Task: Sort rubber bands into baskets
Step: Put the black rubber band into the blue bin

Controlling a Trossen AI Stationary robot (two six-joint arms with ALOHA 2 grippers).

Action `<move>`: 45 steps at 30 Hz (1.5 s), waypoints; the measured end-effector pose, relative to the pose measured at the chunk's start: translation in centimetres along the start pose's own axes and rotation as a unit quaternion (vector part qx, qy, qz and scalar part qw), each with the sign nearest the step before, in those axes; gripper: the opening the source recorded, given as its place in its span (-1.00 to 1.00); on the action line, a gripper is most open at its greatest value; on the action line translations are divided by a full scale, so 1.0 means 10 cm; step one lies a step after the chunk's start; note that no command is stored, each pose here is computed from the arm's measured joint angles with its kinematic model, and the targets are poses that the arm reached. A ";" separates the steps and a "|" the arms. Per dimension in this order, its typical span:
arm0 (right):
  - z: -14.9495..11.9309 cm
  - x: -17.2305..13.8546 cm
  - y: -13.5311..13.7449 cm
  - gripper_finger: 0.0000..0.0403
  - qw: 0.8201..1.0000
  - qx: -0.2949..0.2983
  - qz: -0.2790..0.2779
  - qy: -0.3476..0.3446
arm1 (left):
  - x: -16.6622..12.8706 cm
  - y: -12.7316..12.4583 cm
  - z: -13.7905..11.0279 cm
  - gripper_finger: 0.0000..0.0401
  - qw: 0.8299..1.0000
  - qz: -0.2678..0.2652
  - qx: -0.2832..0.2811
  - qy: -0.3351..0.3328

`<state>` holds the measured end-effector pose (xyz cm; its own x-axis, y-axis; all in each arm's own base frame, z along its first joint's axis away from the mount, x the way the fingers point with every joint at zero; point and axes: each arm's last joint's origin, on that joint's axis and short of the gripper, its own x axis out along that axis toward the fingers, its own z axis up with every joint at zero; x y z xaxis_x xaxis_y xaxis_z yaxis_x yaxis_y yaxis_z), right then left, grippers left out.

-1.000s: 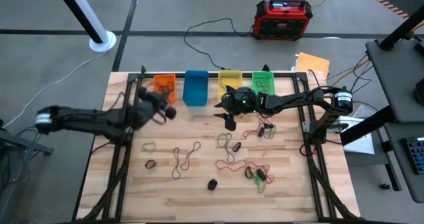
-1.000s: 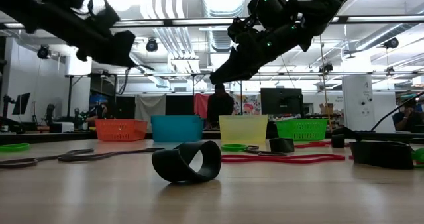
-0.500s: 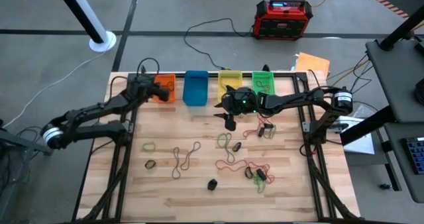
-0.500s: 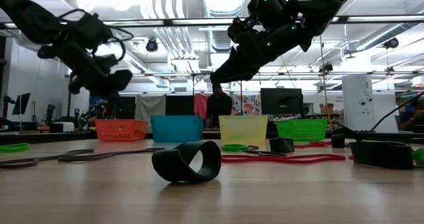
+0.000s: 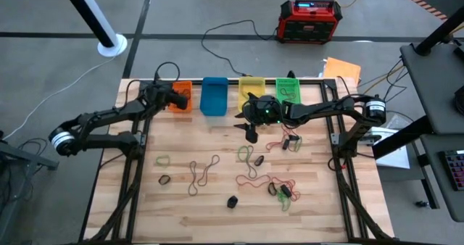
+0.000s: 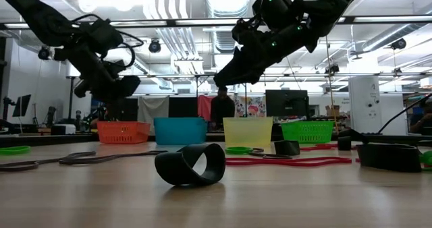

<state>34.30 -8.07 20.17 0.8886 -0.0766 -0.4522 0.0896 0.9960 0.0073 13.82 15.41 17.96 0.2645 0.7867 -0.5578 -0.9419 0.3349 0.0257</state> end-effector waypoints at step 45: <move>-0.33 0.00 0.63 -0.12 0.990 -0.041 0.009 0.136 | -1.04 -1.17 -0.13 -0.31 0.904 -0.309 0.253 -0.155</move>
<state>33.37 -1.65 17.33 0.7345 -0.0545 -0.6765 0.0278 0.9984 -0.0502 21.85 2.64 22.35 0.8267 0.4491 -0.3391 -0.3994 0.8927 0.2087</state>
